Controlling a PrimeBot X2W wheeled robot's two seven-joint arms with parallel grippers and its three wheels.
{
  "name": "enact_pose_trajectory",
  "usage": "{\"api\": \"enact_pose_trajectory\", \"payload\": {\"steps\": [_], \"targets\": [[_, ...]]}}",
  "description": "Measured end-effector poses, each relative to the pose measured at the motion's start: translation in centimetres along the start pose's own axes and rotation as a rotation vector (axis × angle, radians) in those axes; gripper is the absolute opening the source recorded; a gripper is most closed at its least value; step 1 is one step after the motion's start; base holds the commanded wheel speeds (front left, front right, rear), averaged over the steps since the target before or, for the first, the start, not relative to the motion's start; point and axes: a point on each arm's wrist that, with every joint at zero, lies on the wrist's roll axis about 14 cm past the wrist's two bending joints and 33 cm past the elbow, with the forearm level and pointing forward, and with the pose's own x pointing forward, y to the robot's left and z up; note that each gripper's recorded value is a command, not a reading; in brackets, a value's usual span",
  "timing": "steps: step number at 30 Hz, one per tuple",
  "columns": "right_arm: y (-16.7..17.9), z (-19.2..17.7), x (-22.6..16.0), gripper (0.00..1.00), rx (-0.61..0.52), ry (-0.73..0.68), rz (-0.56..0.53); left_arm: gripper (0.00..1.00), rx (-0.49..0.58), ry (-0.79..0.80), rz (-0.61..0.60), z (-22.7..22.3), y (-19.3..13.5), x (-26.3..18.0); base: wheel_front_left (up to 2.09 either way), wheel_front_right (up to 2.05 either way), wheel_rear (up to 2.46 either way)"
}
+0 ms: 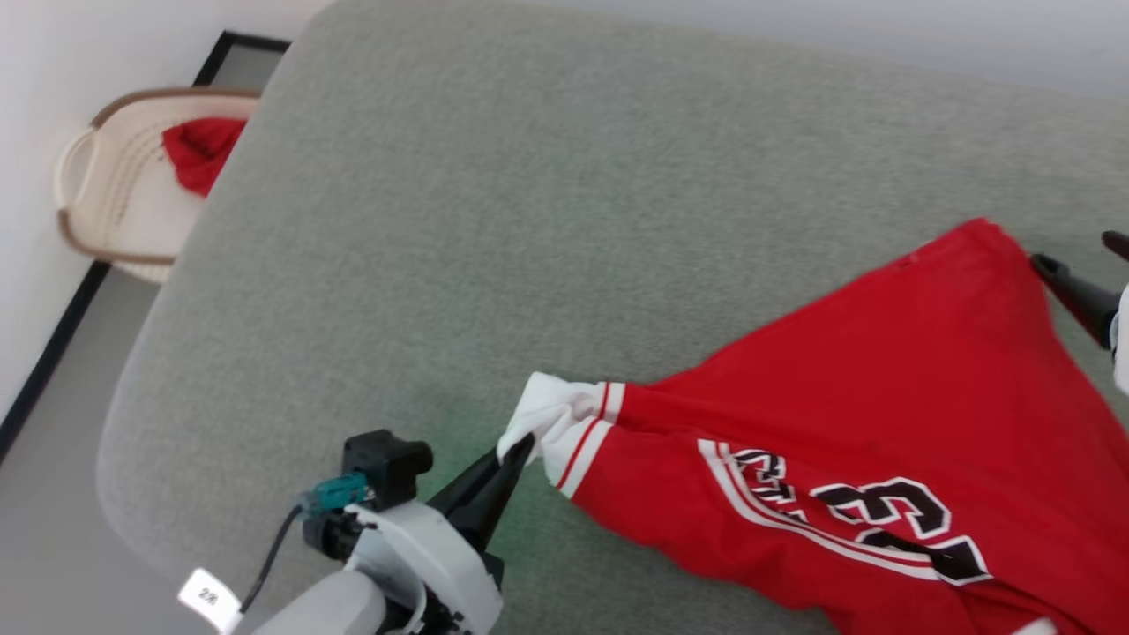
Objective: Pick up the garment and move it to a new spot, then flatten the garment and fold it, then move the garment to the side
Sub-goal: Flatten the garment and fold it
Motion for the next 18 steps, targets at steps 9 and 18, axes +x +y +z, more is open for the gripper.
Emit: {"api": "enact_pose_trajectory", "payload": {"steps": [9, 18], "targets": [[-0.6, -2.4, 5.5, 1.00, -0.009, 0.188, 0.015, 0.00, -0.026, 0.013, 0.025, -1.0, 0.8, 0.5, 0.00, 0.00, 0.00], [0.4, -4.8, 9.3, 1.00, 0.014, 0.356, 0.060, 0.00, -0.044, 0.033, 0.073, -2.1, 2.1, 0.3, 0.00, 0.00, 0.00]]}}
